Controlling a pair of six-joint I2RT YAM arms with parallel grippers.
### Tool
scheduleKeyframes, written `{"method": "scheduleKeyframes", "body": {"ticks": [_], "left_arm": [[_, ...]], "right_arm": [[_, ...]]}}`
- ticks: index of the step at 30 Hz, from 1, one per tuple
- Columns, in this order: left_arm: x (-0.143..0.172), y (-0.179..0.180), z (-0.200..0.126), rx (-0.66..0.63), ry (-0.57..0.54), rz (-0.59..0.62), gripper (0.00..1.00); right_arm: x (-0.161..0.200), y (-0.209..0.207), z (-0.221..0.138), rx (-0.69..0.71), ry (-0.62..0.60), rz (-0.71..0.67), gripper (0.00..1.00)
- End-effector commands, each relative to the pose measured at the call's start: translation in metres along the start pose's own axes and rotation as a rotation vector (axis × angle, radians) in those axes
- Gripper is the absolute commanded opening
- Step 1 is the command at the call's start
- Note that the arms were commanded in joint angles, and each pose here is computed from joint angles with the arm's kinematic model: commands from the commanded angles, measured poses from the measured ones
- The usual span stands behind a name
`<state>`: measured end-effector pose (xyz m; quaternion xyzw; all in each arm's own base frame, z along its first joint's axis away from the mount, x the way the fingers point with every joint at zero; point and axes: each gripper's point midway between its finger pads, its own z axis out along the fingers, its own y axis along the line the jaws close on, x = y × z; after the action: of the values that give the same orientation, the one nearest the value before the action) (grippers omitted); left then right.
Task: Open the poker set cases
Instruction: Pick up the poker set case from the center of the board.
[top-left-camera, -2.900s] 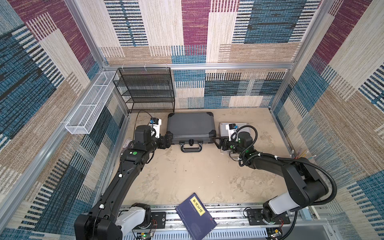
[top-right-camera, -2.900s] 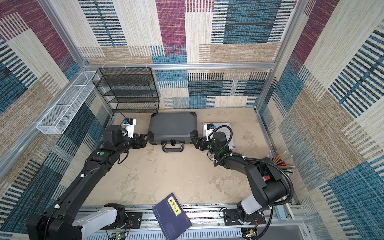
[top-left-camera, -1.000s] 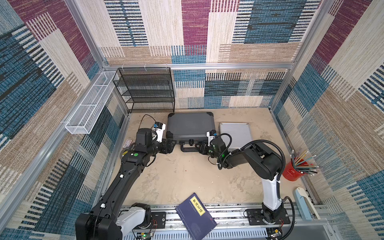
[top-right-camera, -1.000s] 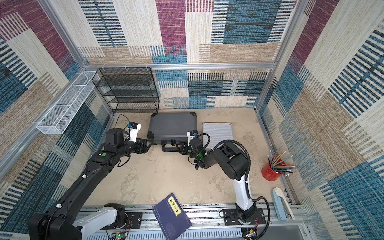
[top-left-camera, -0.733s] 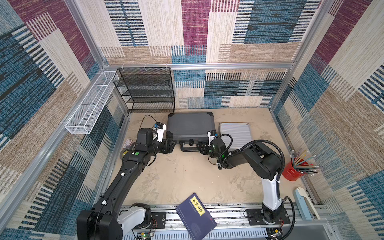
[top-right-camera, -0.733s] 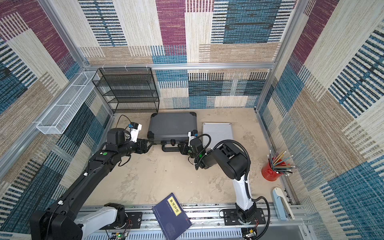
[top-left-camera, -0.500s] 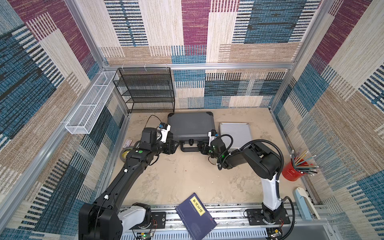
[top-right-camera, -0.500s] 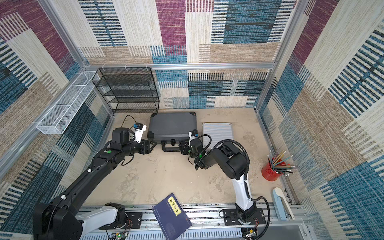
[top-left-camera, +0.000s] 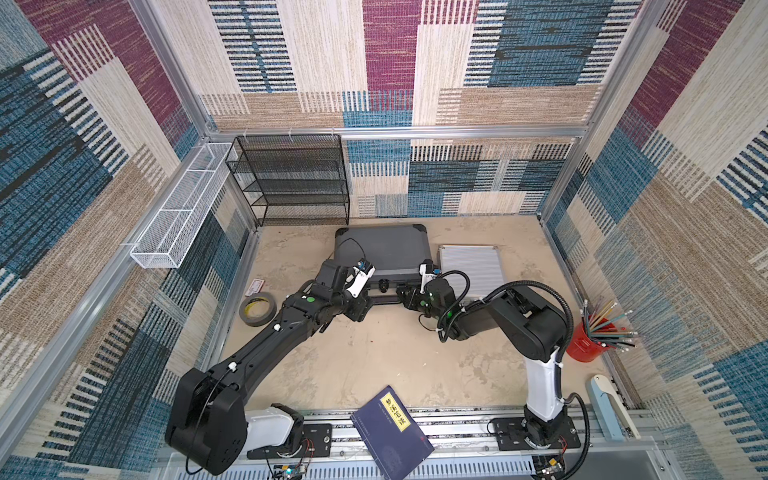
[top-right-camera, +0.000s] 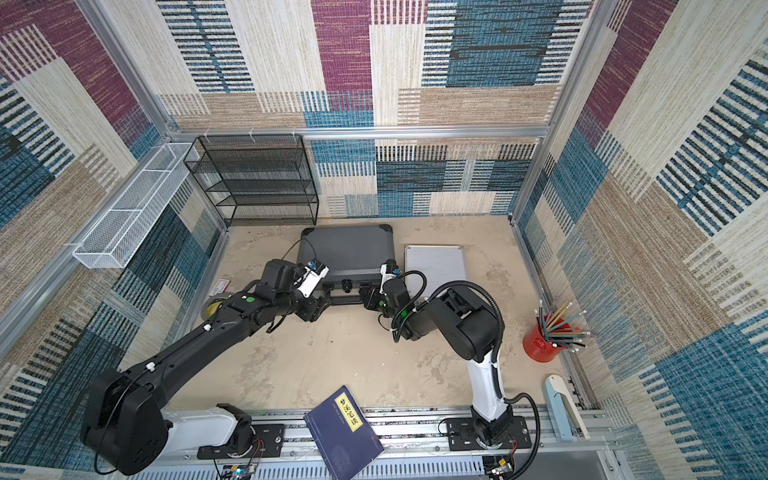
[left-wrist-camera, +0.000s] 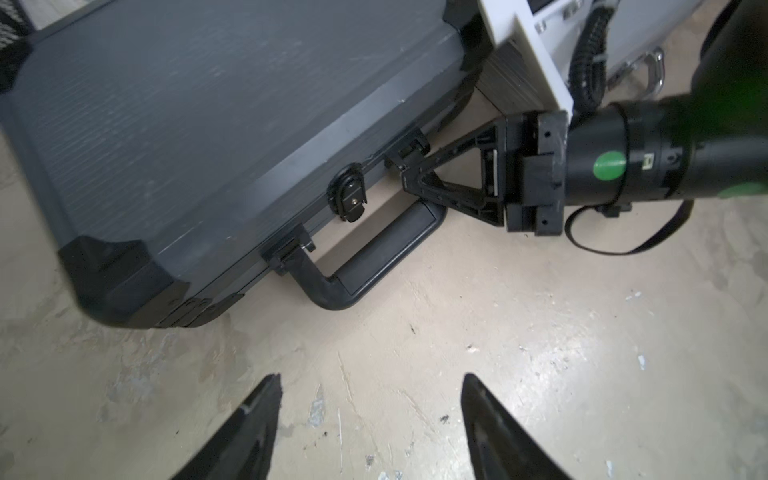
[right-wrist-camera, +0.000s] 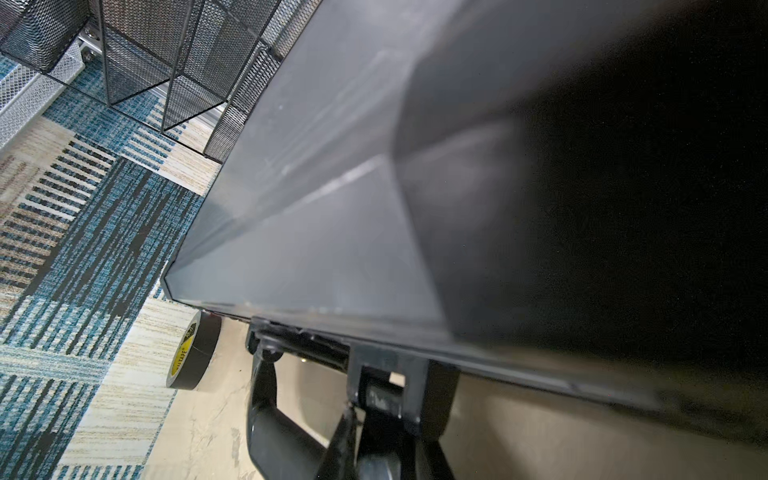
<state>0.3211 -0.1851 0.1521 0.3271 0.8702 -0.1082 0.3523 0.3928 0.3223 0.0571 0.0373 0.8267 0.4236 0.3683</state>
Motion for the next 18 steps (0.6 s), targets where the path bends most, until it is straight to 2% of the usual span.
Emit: {"method": "scheduleKeyframes", "body": {"ticks": [1, 5, 12, 14, 18], "left_arm": [[-0.012, 0.001, 0.006, -0.020, -0.035, 0.130, 0.71], [-0.020, -0.016, 0.017, 0.070, -0.057, 0.166, 0.71], [-0.003, -0.057, 0.042, 0.223, 0.044, 0.253, 0.70], [0.003, -0.063, 0.047, 0.202, 0.069, 0.294, 0.70], [0.015, -0.056, 0.058, 0.060, 0.102, 0.417, 0.70]], "right_arm": [[0.010, 0.038, -0.010, -0.167, 0.082, 0.034, 0.00], [0.020, 0.035, -0.022, -0.164, 0.116, 0.036, 0.00], [0.034, 0.030, -0.041, -0.154, 0.157, 0.047, 0.00], [0.035, 0.029, -0.043, -0.142, 0.167, 0.056, 0.00], [0.036, 0.032, -0.043, -0.133, 0.192, 0.083, 0.00]]}}
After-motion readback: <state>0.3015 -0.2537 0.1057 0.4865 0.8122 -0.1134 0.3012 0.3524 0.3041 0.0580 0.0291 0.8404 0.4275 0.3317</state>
